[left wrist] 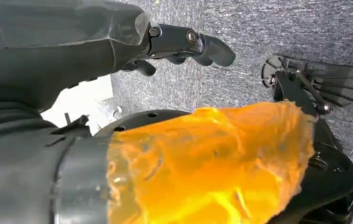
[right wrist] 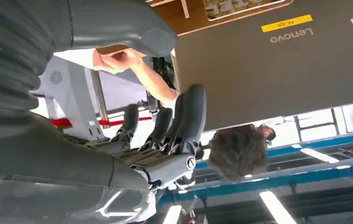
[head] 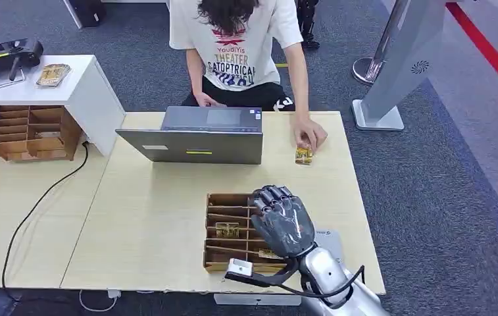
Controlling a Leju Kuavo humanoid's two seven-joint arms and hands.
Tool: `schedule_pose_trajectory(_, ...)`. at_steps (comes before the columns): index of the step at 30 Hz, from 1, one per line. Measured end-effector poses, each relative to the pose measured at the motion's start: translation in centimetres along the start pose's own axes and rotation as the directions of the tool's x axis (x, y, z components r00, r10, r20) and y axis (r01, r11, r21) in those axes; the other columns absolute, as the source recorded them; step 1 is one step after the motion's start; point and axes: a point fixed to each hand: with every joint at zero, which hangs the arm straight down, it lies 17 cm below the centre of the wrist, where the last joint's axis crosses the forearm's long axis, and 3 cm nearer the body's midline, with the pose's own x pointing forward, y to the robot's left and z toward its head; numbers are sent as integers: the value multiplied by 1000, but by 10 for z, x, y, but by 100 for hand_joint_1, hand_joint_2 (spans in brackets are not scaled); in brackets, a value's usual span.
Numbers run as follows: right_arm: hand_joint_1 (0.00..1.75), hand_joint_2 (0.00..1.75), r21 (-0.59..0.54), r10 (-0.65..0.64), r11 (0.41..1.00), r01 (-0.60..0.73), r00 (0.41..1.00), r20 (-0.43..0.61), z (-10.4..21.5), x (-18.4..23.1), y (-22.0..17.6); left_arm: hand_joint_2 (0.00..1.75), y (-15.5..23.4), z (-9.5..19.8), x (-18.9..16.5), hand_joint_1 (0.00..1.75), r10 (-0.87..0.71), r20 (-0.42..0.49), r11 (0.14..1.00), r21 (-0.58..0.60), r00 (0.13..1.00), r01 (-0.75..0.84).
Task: Pass the card to the sensor for recognition and then transmit it.
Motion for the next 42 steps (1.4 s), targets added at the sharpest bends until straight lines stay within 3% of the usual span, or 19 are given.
schedule_pose_trajectory(4, 70, 175, -31, -26, 999, 26, 1000, -13, -2, -2, -11, 0, 0, 0, 0, 0, 0, 0, 1000, 0, 1000, 0)
schedule_pose_trajectory(13, 86, 175, -114, -48, 992, 44, 998, -29, -6, -11, -45, 0, 3, 0, 1, 0, 5, 3, 1000, 4, 1000, -5)
schedule_pose_trajectory(20, 99, 175, -82, -64, 995, 64, 998, -5, -2, -5, -40, 0, 3, 0, 2, 0, 9, 5, 1000, 4, 1000, -9)
schedule_pose_trajectory(32, 66, 175, -22, -85, 996, 86, 996, 21, 4, 7, -22, 0, 3, 1, 2, 0, 14, 7, 1000, 3, 1000, -14)
schedule_pose_trajectory(42, 70, 175, -6, -88, 996, 88, 996, 28, 8, 10, -17, 0, 3, 1, 3, 0, 17, 8, 1000, 3, 1000, -17)
